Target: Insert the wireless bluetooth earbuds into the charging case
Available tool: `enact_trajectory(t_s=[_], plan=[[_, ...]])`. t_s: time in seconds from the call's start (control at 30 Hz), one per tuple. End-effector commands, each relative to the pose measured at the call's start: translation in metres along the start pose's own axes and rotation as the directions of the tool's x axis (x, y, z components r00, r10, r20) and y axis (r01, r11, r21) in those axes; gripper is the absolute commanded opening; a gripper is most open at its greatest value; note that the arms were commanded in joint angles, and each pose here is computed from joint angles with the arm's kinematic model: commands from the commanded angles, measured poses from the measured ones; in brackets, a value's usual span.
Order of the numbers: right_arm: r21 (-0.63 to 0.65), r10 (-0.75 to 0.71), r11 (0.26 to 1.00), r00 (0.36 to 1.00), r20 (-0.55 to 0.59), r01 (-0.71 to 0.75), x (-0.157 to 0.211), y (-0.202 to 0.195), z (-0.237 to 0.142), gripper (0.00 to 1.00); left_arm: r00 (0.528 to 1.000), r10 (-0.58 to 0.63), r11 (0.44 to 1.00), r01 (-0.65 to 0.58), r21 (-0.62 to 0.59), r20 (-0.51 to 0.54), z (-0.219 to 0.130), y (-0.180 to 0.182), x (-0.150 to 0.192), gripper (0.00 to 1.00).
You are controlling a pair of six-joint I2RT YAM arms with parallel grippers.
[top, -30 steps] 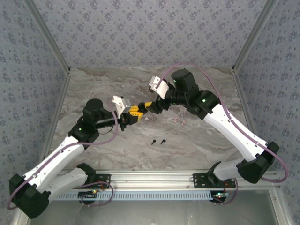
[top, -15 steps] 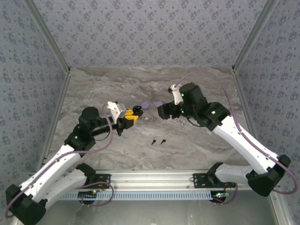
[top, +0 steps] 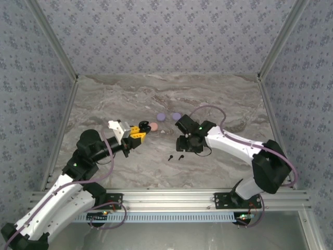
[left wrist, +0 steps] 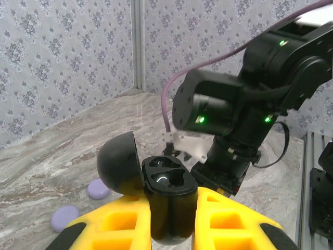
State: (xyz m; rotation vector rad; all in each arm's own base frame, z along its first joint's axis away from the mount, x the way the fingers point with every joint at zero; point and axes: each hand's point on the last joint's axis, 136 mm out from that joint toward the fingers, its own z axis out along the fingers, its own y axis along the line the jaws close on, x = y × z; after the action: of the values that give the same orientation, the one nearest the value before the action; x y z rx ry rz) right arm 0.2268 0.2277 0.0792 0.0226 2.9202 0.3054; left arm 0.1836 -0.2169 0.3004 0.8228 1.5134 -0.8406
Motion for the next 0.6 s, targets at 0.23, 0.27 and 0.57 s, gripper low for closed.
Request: enact_trajectory(t_s=[0.23,0.27,0.57], plan=[[0.026,0.089,0.996,0.992,-0.090,-0.087,0.015,0.006,0.037,0.55,1.000,0.014,1.000,-0.014,0.012,0.020,-0.001,-0.004,-0.004,0.00],[0.035,0.091,0.995,0.991,-0.097,-0.088,0.016,0.005,0.039,0.55,1.000,0.016,1.000,-0.016,0.011,0.021,-0.001,-0.003,-0.005,0.00],[0.080,0.086,0.994,0.988,-0.125,-0.077,0.021,-0.001,0.054,0.50,0.999,0.027,0.999,-0.028,0.017,0.032,0.000,-0.004,-0.007,0.00]])
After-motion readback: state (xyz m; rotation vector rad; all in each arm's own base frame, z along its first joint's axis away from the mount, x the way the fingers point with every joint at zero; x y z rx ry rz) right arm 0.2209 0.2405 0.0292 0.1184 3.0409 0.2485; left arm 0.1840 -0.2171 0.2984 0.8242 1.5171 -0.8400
